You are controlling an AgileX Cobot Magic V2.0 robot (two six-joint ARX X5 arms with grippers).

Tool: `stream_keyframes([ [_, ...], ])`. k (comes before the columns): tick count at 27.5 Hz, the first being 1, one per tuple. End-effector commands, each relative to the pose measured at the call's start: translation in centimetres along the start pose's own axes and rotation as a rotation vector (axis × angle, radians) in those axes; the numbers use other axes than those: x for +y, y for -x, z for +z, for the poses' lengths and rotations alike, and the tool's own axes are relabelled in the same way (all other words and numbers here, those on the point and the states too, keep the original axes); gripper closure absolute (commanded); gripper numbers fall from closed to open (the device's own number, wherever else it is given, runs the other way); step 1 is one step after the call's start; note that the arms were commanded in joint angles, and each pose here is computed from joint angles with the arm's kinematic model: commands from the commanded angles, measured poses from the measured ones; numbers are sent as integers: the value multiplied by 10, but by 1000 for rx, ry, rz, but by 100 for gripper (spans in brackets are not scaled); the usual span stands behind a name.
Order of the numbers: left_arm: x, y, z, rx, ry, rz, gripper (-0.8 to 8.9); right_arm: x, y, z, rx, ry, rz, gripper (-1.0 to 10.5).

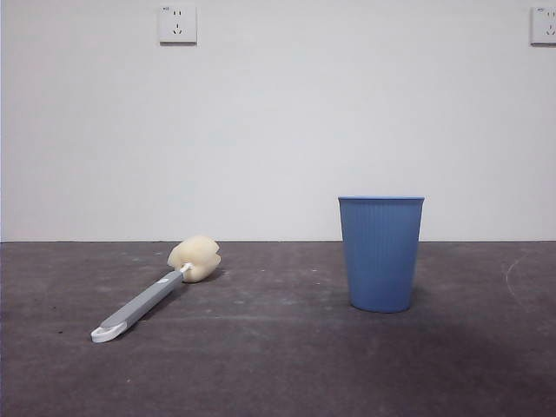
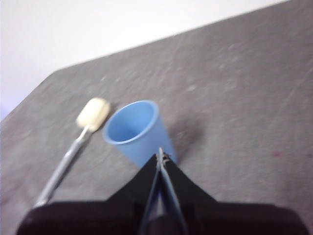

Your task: Pick up the cup brush,pick up the cup,insert the brush into the cup,clean the cup,put the cup brush back,put the cup back to the fixed position on the table

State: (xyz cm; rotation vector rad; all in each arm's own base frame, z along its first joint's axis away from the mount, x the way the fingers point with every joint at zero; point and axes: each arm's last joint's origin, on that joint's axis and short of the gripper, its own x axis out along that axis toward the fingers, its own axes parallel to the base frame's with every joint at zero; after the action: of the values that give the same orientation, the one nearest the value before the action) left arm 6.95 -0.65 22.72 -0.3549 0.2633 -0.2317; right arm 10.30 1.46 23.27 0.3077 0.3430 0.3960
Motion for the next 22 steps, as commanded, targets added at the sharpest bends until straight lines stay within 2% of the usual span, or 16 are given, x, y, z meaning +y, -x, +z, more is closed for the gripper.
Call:
stream_keyframes([
  [1,-8,7,13,52,10,-52,819,11,6,23,61,49,32,959],
  [9,-32,20,57,240,-31,-147,819,33,25,71,284,132,40,959],
  [14,-42,27,81,363,-77,-154,819,44,36,90,378,125,44,958],
  [18,-47,30,89,454,-108,-154,819,51,39,102,467,131,54,958],
  [22,-47,32,83,558,-125,-172,820,50,33,101,583,121,66,958],
])
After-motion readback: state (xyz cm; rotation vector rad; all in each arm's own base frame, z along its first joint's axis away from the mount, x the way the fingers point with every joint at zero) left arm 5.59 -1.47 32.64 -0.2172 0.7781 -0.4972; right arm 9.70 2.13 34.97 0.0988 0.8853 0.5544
